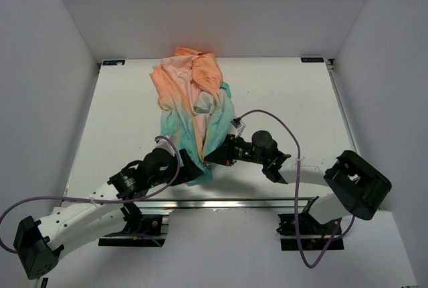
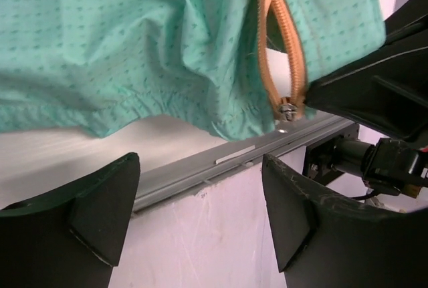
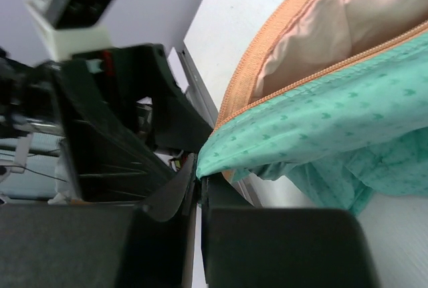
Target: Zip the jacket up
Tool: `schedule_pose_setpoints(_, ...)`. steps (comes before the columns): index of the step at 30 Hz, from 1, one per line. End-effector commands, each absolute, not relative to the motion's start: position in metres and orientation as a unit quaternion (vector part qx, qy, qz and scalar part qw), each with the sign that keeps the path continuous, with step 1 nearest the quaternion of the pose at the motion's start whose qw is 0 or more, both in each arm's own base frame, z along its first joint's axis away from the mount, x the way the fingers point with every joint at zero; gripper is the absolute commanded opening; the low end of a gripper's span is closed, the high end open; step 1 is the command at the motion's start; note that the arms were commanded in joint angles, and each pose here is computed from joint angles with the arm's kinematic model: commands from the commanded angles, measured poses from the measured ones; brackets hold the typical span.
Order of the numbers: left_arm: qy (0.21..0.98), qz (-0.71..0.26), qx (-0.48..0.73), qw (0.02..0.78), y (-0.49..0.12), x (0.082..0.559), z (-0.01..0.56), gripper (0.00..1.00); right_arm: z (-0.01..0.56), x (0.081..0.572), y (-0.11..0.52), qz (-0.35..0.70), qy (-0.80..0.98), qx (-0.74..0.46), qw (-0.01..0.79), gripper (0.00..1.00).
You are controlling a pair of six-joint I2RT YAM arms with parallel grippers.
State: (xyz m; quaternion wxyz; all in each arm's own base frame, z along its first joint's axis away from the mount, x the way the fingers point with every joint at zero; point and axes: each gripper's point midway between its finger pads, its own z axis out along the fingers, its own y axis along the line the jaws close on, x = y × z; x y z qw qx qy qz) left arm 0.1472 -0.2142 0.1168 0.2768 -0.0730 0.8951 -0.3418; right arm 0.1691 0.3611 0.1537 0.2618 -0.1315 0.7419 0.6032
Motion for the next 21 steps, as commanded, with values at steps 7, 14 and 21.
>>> schedule_pose_setpoints(7, 0.831, -0.437, -0.037, 0.343, -0.244, 0.165, 0.155, 0.81, 0.178, 0.169, 0.364, 0.634, 0.709, -0.127, 0.281, 0.00)
schedule_pose_setpoints(14, 0.836, -0.439, -0.009, 0.329, -0.254, 0.165, 0.152, 0.60, 0.185, 0.171, 0.364, 0.635, 0.705, -0.127, 0.289, 0.00)
schedule_pose_setpoints(21, 0.836, -0.435, 0.009, 0.333, -0.254, 0.164, 0.156, 0.50, 0.187, 0.175, 0.366, 0.631, 0.706, -0.126, 0.294, 0.00)
